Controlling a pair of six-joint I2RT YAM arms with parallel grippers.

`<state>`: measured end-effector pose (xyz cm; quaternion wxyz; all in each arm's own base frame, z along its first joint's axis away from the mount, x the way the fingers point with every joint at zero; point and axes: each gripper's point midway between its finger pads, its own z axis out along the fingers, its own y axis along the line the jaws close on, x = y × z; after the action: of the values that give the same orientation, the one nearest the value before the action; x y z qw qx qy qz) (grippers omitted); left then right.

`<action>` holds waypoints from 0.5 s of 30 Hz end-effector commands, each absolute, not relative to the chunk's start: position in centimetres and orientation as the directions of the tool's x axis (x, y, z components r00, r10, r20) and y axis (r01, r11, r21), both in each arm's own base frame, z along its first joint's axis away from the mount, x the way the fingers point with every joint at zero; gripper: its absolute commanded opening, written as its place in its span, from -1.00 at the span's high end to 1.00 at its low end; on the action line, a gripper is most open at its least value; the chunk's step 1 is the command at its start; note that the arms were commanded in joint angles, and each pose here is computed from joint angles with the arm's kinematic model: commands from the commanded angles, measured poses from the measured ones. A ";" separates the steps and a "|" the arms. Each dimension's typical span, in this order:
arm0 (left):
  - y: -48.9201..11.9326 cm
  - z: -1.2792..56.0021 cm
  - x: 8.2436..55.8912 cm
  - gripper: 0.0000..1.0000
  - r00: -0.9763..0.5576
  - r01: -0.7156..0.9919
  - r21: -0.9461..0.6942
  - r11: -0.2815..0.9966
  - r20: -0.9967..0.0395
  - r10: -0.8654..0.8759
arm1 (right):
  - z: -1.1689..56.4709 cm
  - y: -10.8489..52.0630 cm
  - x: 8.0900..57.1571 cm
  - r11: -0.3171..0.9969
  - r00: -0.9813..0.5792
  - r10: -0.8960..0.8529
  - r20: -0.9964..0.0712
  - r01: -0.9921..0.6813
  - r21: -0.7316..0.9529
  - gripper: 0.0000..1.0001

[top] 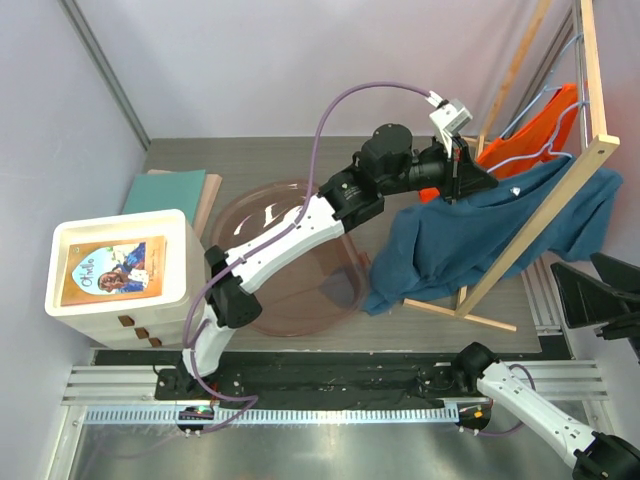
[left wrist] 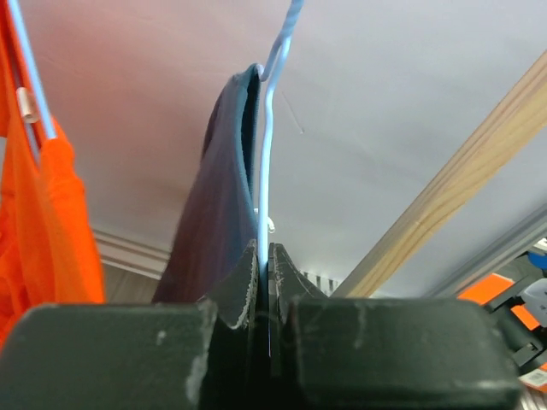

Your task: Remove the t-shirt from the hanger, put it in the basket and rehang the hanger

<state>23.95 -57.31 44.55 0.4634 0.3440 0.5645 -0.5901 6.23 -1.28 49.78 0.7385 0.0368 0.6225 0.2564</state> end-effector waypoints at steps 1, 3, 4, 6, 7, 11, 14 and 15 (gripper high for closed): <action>-56.5 50.1 22.3 1.00 -0.297 0.952 -0.307 -0.014 -0.909 -0.292 | 49.4 -1.6 6.6 0.885 0.102 0.396 -0.913 -0.307 0.350 -0.99; -56.0 51.4 22.0 1.00 -0.304 0.950 -0.311 -0.033 -0.896 -0.323 | 49.4 -1.8 6.4 0.885 0.107 0.400 -0.910 -0.305 0.352 -0.99; -55.9 51.8 22.0 1.00 -0.307 0.949 -0.314 -0.035 -0.891 -0.335 | 49.3 -1.9 6.4 0.885 0.108 0.400 -0.910 -0.302 0.353 -1.00; -55.4 53.2 21.6 1.00 -0.328 0.943 -0.325 -0.070 -0.870 -0.367 | 49.3 -2.0 6.3 0.886 0.110 0.401 -0.909 -0.300 0.354 -0.99; -55.2 53.5 21.6 1.00 -0.341 0.938 -0.335 -0.082 -0.861 -0.377 | 49.2 -2.1 6.4 0.888 0.111 0.399 -0.910 -0.294 0.354 -0.99; -54.1 55.1 21.2 1.00 -0.396 0.918 -0.360 -0.165 -0.820 -0.414 | 49.2 -2.3 6.5 0.895 0.115 0.389 -0.914 -0.284 0.345 -0.99; -54.2 54.6 21.9 1.00 -0.461 0.887 -0.417 -0.199 -0.785 -0.414 | 49.2 -2.2 6.5 0.896 0.115 0.384 -0.916 -0.284 0.340 -0.99; -54.1 54.8 21.9 0.99 -0.498 0.867 -0.446 -0.222 -0.762 -0.415 | 49.2 -2.3 6.5 0.896 0.117 0.385 -0.916 -0.283 0.341 -0.99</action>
<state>23.36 -57.03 47.40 0.4225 0.2873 0.5432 -0.6663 6.45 -1.84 49.12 0.7396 0.0419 0.6280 0.2382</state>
